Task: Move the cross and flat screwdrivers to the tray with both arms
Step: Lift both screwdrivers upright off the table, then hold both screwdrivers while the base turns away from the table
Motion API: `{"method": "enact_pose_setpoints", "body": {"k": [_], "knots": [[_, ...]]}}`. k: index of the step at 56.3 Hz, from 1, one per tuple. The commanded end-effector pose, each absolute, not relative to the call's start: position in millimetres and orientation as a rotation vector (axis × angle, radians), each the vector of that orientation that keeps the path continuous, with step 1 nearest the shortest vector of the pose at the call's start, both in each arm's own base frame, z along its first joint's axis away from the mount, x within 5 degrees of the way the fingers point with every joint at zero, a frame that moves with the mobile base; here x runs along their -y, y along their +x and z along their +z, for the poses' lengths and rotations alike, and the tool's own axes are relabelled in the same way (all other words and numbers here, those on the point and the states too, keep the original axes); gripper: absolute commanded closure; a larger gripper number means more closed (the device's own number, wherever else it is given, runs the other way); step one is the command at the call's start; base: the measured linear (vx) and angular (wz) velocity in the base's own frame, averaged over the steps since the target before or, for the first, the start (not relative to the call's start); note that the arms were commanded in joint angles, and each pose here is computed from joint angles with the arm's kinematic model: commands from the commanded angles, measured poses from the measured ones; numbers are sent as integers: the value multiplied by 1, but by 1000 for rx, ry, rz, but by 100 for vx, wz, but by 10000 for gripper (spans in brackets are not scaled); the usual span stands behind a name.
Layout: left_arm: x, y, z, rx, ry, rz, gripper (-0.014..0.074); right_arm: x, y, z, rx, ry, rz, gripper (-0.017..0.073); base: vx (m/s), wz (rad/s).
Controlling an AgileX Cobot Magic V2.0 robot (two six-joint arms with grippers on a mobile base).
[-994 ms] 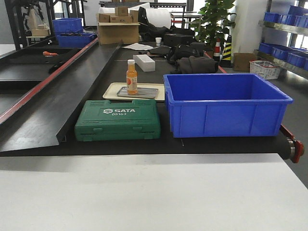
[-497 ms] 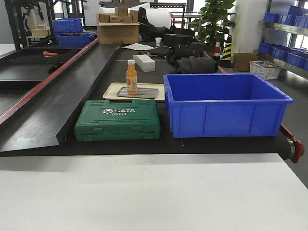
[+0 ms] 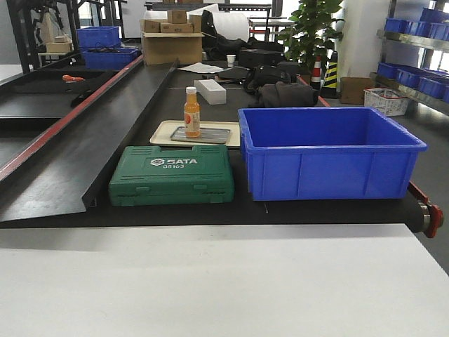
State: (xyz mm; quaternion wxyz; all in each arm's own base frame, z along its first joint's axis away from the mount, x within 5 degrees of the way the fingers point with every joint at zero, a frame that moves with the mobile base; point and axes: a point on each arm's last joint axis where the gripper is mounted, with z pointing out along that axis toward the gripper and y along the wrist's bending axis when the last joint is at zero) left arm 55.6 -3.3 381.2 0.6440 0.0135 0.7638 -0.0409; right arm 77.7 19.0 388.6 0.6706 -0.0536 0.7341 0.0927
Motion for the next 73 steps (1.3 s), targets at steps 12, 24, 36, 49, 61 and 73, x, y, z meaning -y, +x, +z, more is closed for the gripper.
{"method": "enact_pose_setpoints", "body": {"k": [12, 24, 36, 49, 61, 73], "knots": [[4, 57, 397, -1627, 35, -111, 596, -16, 77, 405, -1546, -82, 196, 567, 0, 0], [4, 57, 397, -1627, 35, -111, 596, -16, 77, 405, -1546, -82, 196, 567, 0, 0], [4, 57, 397, -1627, 35, -111, 596, -16, 77, 404, -1551, -84, 198, 567, 0, 0], [4, 57, 397, -1627, 35, -111, 596, -16, 77, 404, -1551, -84, 198, 567, 0, 0], [4, 57, 397, -1627, 35, -111, 596, -16, 77, 404, -1551, -84, 198, 567, -2, 5], [4, 57, 397, -1627, 35, -111, 596, -16, 77, 404, -1551, -84, 198, 567, -9, 11]]}}
